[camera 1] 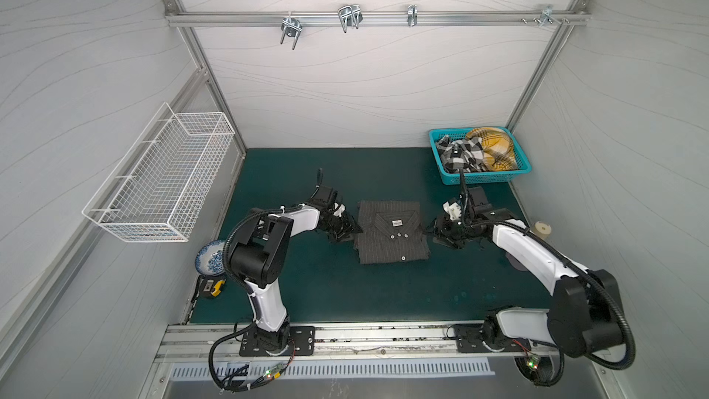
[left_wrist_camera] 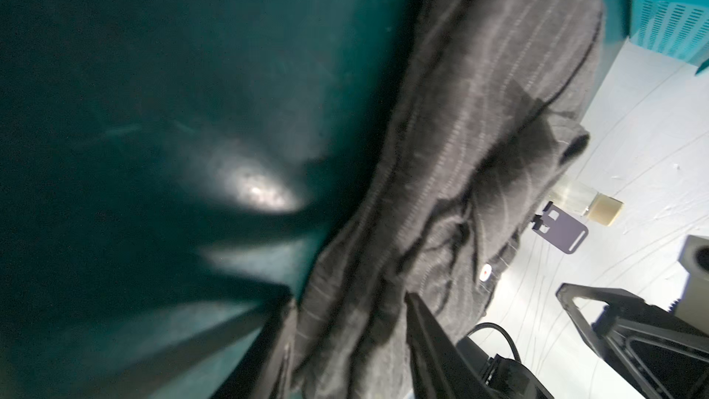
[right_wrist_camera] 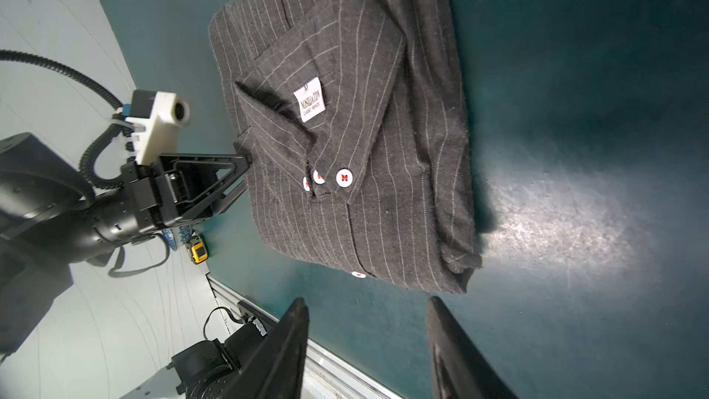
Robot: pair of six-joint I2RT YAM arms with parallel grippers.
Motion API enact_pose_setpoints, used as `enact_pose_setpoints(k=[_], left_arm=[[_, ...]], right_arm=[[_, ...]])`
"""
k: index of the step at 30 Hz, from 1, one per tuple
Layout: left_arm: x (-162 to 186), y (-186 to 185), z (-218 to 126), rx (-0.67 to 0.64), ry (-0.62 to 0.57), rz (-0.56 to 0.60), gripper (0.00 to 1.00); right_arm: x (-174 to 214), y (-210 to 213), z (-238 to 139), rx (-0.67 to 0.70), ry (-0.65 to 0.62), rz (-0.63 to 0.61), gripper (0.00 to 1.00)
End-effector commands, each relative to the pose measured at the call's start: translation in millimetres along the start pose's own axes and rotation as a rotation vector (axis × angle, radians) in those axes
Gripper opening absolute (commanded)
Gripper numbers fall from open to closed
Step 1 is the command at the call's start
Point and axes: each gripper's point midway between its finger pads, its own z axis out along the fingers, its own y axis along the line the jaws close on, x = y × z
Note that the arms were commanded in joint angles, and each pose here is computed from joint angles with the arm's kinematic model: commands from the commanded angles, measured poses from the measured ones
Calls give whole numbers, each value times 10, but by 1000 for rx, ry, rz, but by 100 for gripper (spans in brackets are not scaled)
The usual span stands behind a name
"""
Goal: Fold and stack the long sleeve shirts
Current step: 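Release the shirt with the right gripper and withdraw it while the left gripper holds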
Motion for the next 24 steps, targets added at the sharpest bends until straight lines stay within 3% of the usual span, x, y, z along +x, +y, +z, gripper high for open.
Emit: enact_pose_setpoints(k=[1,13,24], left_arm=[[-130,-58,81,5,-20,19,45],[-66,-244,291,46,21,34,26],[-123,-465,164,75,7,71,5]], right_arm=[[-9,-5,14,-8,5,13,51],[13,-60,57,-4,21,28,51],[30,-99,68,6,24,29,51]])
